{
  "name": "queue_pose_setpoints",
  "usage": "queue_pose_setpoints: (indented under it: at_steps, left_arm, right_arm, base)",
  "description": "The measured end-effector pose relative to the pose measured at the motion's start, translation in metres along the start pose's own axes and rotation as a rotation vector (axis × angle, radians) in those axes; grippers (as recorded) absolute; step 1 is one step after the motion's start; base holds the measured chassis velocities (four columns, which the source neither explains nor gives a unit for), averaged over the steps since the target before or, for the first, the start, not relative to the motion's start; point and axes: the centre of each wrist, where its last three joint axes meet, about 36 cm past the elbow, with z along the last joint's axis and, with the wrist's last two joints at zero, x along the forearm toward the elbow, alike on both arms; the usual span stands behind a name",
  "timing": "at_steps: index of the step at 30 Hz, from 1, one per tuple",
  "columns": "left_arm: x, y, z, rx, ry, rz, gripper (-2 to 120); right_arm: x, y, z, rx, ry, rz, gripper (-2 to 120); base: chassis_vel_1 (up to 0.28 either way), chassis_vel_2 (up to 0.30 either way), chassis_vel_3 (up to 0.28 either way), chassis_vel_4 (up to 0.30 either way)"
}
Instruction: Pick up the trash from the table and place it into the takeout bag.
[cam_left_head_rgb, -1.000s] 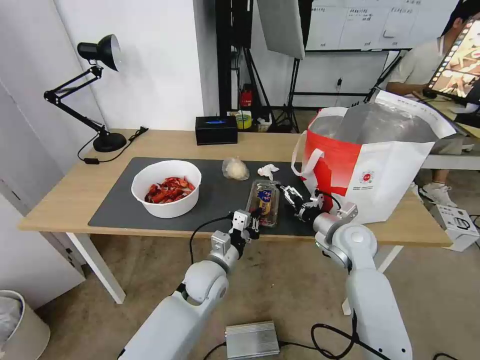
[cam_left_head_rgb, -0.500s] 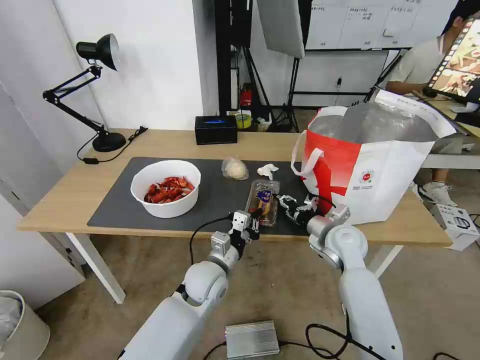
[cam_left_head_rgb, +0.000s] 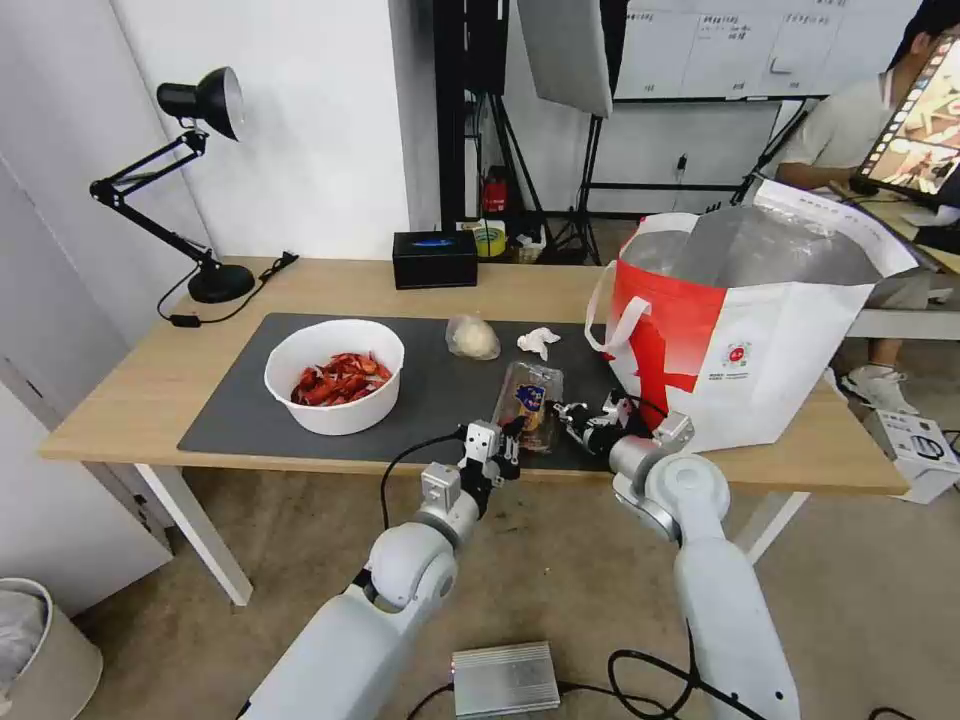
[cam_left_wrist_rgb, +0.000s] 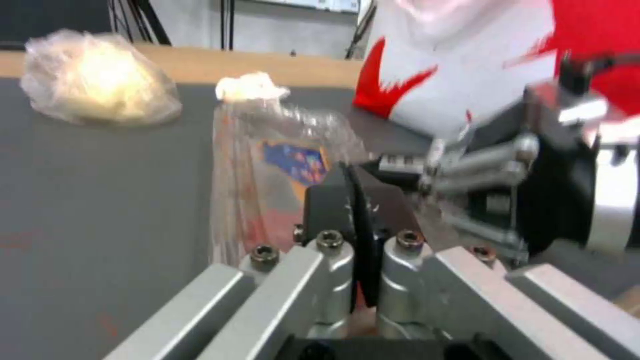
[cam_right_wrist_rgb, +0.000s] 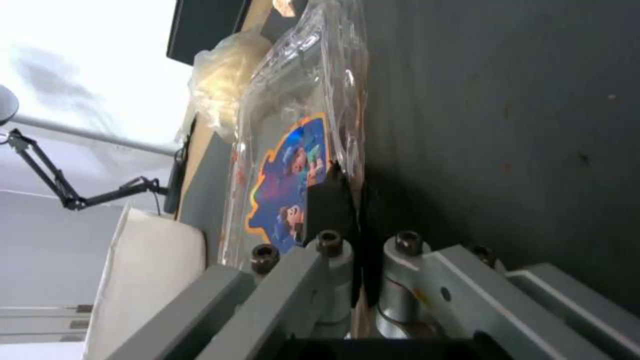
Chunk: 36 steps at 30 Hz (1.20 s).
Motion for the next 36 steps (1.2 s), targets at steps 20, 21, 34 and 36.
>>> queue_pose_setpoints:
  at_steps: [20, 21, 34, 36]
  left_arm:
    - [0.071, 0.047, -0.015, 0.023, -0.035, -0.172, 81]
    - [0.071, 0.047, -0.015, 0.023, -0.035, -0.172, 81]
    - [0.144, 0.071, -0.026, 0.010, -0.036, -0.304, 100]
    - [0.154, 0.070, -0.029, 0.011, -0.044, -0.316, 100]
  right_arm:
    - [0.011, 0.008, 0.003, 0.029, -0.045, 0.005, 0]
    - [0.011, 0.008, 0.003, 0.029, -0.045, 0.005, 0]
    - [0.028, 0.036, 0.011, 0.109, -0.049, -0.055, 0]
    - [0.035, 0.041, 0.013, 0.123, -0.052, -0.067, 0]
  base:
    - [0.000, 0.000, 0.000, 0.000]
    - [0.000, 0.000, 0.000, 0.000]
    - [0.000, 0.000, 0.000, 0.000]
    - [0.000, 0.000, 0.000, 0.000]
